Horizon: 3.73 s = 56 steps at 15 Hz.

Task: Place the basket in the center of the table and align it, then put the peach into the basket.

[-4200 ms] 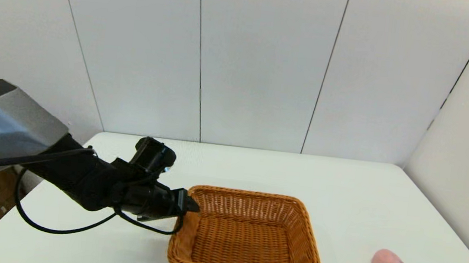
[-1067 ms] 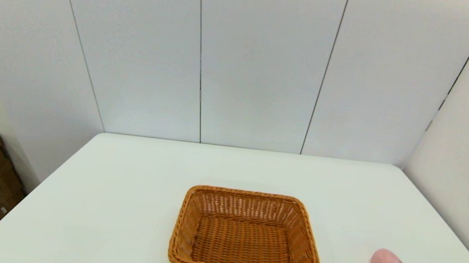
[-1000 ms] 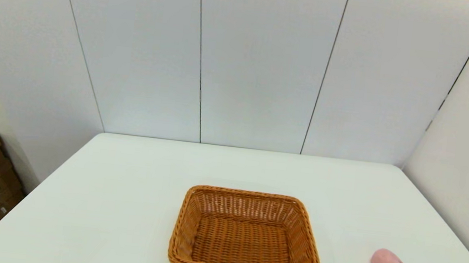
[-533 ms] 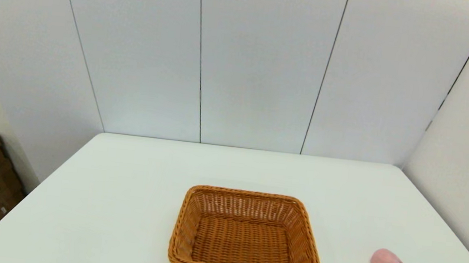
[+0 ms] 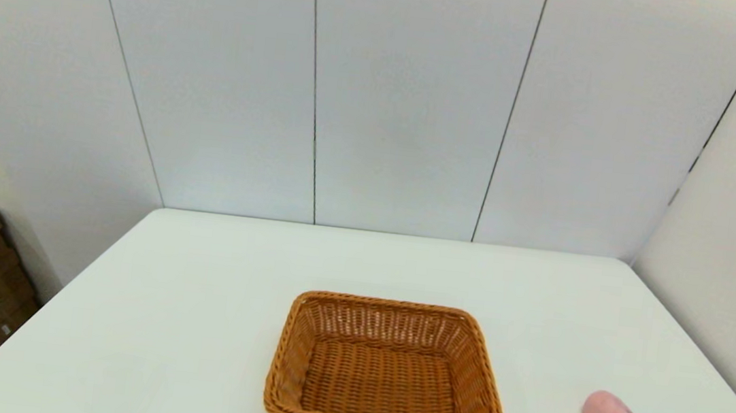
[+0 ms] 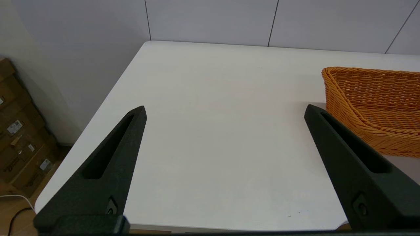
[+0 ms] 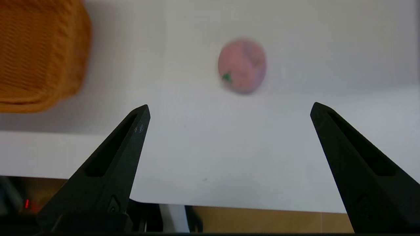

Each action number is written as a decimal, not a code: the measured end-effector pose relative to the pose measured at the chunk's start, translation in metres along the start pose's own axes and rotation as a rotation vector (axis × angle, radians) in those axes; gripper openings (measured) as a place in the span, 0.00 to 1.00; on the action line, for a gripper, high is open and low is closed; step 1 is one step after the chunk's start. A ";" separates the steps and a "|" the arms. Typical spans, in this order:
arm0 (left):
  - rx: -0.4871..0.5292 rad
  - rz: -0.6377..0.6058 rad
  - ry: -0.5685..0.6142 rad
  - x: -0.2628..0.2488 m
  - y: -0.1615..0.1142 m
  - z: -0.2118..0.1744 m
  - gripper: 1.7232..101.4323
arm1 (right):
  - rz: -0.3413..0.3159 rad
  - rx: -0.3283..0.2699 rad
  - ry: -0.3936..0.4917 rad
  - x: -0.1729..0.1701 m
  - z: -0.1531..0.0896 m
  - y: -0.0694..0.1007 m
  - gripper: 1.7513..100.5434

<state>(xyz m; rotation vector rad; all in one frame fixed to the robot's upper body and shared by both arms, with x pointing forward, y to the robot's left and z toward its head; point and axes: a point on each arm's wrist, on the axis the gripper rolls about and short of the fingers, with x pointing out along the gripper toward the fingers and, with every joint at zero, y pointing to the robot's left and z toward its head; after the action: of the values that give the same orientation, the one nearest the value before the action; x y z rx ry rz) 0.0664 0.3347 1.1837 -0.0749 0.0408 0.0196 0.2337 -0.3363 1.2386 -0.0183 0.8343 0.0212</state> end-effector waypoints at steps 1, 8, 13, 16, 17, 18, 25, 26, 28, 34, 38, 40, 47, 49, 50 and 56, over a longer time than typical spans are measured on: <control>0.000 0.000 0.000 0.000 0.000 0.000 0.96 | -0.005 0.000 0.070 0.020 0.003 0.000 0.96; 0.000 0.000 0.000 0.000 0.000 0.000 0.96 | -0.051 -0.011 0.215 0.128 0.001 -0.003 0.96; 0.000 0.001 -0.001 0.000 0.000 0.000 0.96 | -0.054 -0.003 0.242 0.145 0.000 -0.004 0.91; -0.001 0.000 -0.005 0.000 0.000 0.000 0.96 | -0.054 0.002 0.242 0.147 0.000 -0.004 0.64; -0.002 0.000 -0.006 0.000 0.000 0.000 0.96 | -0.056 0.005 0.239 0.146 0.000 -0.005 0.56; -0.001 0.000 -0.006 0.000 0.000 0.000 0.96 | -0.058 0.008 0.236 0.146 0.000 -0.006 0.50; -0.007 0.000 -0.006 0.000 0.000 0.000 0.96 | -0.068 0.034 0.161 0.128 0.009 -0.013 0.02; -0.006 0.000 -0.006 0.000 0.000 0.000 0.96 | -0.061 0.032 0.129 0.121 0.013 -0.012 0.02; -0.006 0.000 -0.006 0.000 0.000 0.000 0.96 | -0.024 0.020 0.022 0.100 0.025 -0.002 0.02; -0.006 -0.001 -0.006 0.000 0.000 0.000 0.96 | 0.363 -0.119 -0.292 -0.013 0.065 0.086 0.02; -0.005 0.000 -0.006 0.000 0.000 0.000 0.96 | 0.519 -0.206 -0.225 -0.037 0.062 0.124 0.02; -0.004 -0.001 -0.006 0.000 0.000 0.000 0.96 | 0.518 -0.251 -0.190 -0.028 0.061 0.134 0.02; -0.004 0.000 -0.006 0.000 0.000 0.000 0.96 | 0.475 -0.312 -0.055 0.018 0.060 0.160 0.02; -0.004 0.001 -0.006 0.000 0.000 0.000 0.96 | 0.470 -0.311 -0.041 0.026 0.063 0.167 0.23; -0.004 0.001 -0.006 0.000 0.000 0.000 0.96 | 0.468 -0.311 -0.037 0.028 0.064 0.169 0.32; -0.004 0.001 -0.006 0.000 0.000 0.000 0.96 | 0.372 -0.256 -0.090 0.038 0.075 0.160 0.67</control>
<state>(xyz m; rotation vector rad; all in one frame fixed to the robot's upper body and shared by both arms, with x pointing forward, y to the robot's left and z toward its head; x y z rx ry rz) 0.0667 0.3348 1.1838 -0.0793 0.0345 0.0210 0.3107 -0.1744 1.2598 -0.1025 0.7312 0.4764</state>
